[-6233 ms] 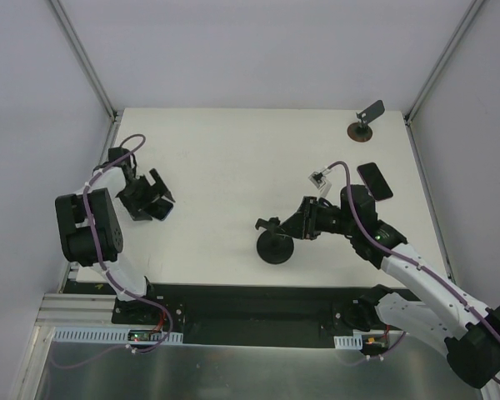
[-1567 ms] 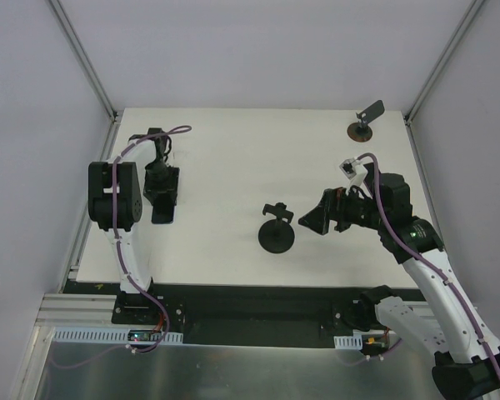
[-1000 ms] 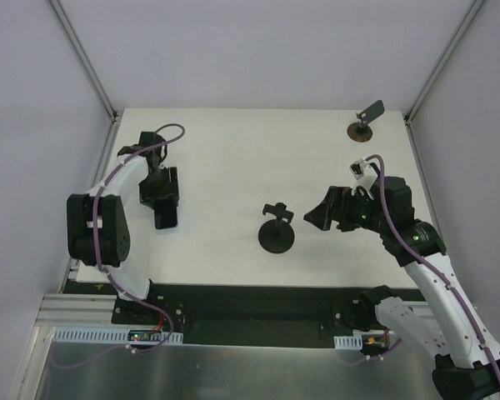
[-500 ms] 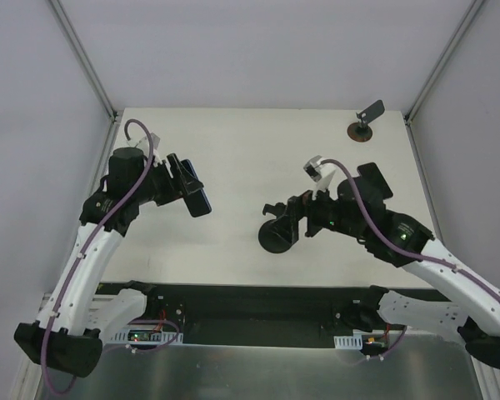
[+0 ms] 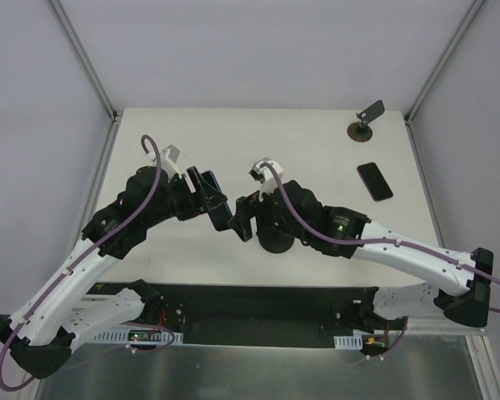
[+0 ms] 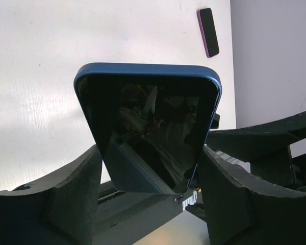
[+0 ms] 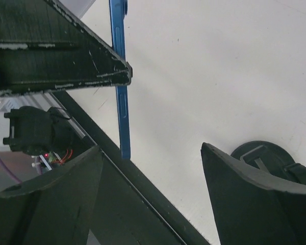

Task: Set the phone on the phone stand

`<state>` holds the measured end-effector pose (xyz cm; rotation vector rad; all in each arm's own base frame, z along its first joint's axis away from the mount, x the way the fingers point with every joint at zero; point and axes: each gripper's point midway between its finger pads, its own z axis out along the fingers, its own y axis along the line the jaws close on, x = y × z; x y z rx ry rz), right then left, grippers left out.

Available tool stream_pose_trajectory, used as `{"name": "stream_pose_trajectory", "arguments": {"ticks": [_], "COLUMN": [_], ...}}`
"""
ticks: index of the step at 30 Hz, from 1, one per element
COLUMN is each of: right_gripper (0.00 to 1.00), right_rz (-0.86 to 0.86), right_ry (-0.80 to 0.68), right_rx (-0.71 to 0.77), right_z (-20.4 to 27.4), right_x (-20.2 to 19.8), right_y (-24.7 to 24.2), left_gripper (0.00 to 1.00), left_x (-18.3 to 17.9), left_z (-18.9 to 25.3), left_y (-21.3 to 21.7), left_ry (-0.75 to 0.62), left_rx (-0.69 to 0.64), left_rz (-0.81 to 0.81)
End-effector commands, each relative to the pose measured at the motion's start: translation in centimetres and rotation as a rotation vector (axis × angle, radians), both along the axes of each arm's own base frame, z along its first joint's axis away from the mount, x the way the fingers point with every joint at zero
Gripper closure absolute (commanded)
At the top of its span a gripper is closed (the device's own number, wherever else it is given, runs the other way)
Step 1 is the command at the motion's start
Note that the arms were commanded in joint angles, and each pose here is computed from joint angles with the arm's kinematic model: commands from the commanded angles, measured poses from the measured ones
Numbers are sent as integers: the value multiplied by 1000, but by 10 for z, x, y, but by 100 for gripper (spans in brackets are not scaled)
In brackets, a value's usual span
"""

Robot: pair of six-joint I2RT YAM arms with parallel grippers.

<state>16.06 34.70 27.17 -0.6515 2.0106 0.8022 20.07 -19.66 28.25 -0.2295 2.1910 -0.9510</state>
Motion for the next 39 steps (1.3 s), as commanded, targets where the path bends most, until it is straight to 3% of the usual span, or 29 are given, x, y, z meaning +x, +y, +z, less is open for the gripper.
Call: {"name": "stream_pose_trajectory", "arguments": {"ticks": [1,10,13,17,21,22,25,27,31,39], "right_gripper": [23,51,67,99,99,99,99,99,99,99], "right_rz": [-74,-14,14,21,40,47,61,61,40,-14], "right_ry": [-21,36,58,49,-20,-35,-100,-133,-168,-207], "right_rx": [107,133,146,163,195,210,270,295,311,324], "right_z": [28,21,21,21,29,30,40,47,44,47], "right_x": [15,11,6,5,1,-1,-5,-6,-7,-5], "right_y": [17,47,53,51,41,38,28,21,7,-21], "left_gripper": [100,100,100,100,57,36,11,1,1,18], "left_x": [15,13,11,6,0,-1,-5,-8,-4,0], "left_z": [25,29,34,37,41,50,59,67,65,67], "left_y": [-4,-12,-16,-27,-37,-39,-46,-51,-71,-95], "left_ry": [-58,-53,-51,-22,-40,-77,-116,-128,-90,-119], "left_rx": [-76,-91,-103,-133,-161,-190,-215,-223,-207,-157], "left_rz": [86,72,56,1,-67,-84,-147,-183,-244,-269]}}
